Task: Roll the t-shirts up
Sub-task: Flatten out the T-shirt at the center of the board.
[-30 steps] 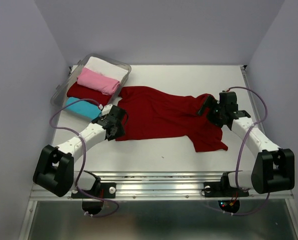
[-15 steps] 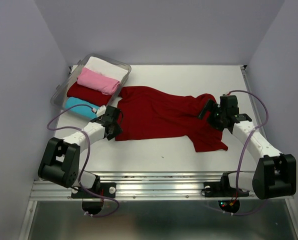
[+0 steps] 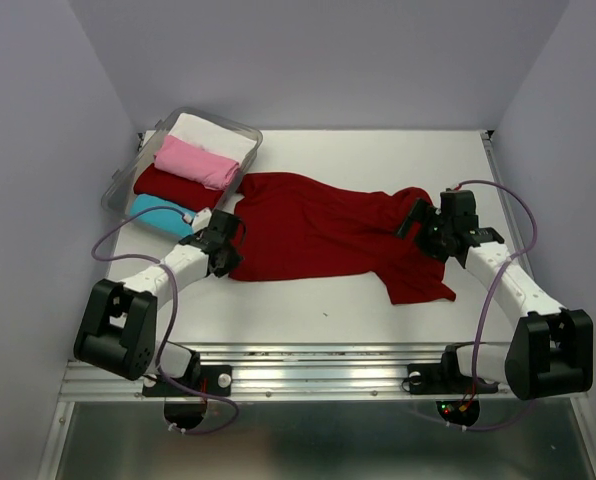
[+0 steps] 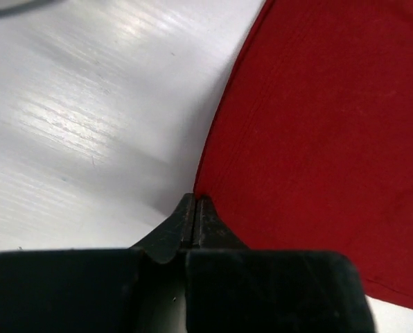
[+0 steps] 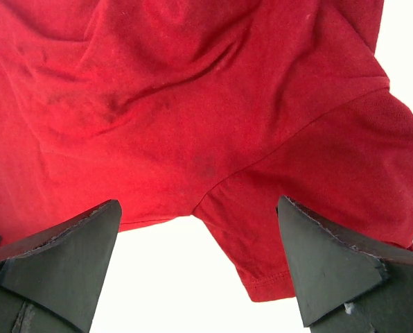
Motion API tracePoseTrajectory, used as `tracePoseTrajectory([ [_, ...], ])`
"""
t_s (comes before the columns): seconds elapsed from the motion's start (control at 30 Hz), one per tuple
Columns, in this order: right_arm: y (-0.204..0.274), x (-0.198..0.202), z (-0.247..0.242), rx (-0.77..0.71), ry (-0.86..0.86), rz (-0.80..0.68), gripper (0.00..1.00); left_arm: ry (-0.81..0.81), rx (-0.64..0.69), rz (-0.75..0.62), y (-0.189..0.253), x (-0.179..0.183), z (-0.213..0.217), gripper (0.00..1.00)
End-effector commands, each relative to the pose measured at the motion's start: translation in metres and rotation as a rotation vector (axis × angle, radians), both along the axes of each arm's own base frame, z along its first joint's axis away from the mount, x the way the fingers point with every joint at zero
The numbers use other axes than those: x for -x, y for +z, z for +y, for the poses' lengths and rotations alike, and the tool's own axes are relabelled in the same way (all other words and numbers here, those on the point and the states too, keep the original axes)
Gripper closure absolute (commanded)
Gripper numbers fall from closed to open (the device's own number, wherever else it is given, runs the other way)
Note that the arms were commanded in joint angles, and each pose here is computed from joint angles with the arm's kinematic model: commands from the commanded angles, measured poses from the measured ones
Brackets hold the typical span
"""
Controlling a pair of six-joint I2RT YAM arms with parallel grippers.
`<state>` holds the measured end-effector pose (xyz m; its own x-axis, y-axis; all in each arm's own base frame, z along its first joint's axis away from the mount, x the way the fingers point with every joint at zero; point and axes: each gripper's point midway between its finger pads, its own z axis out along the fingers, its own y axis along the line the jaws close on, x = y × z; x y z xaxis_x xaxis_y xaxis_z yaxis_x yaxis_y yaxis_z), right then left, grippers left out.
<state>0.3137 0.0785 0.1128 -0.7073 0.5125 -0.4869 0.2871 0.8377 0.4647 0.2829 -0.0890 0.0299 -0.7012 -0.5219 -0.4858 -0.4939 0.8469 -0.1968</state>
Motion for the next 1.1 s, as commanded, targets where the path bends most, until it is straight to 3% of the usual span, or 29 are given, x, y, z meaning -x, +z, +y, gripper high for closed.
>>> tracePoseTrajectory([
  [0.0, 0.003, 0.001, -0.003, 0.003, -0.010, -0.011, 0.00, -0.015, -0.036, -0.063, 0.031, -0.007, 0.007, 0.97],
  [0.1, -0.004, 0.003, -0.005, 0.012, -0.016, 0.006, 0.00, -0.035, -0.031, -0.069, 0.032, -0.005, 0.005, 0.71],
  [0.2, -0.009, 0.006, -0.006, 0.021, -0.020, 0.021, 0.00, -0.051, -0.015, -0.068, 0.029, -0.004, 0.003, 0.67],
  [0.47, -0.011, 0.009, -0.007, 0.019, -0.026, 0.025, 0.00, -0.061, -0.010, -0.048, 0.014, -0.001, 0.001, 0.72],
  [0.6, -0.011, 0.009, -0.007, 0.019, -0.026, 0.025, 0.00, -0.018, -0.065, -0.028, 0.009, 0.002, 0.013, 0.49],
  [0.67, -0.011, 0.009, -0.007, 0.016, -0.025, 0.027, 0.00, 0.005, -0.096, -0.026, 0.006, 0.002, 0.019, 0.49],
  [0.87, -0.010, 0.008, -0.006, 0.016, -0.025, 0.024, 0.00, 0.013, -0.098, -0.003, -0.007, 0.006, 0.020, 0.63],
  [1.07, -0.007, 0.006, -0.006, 0.014, -0.024, 0.019, 0.00, 0.008, -0.091, 0.006, -0.011, 0.006, 0.018, 0.71],
])
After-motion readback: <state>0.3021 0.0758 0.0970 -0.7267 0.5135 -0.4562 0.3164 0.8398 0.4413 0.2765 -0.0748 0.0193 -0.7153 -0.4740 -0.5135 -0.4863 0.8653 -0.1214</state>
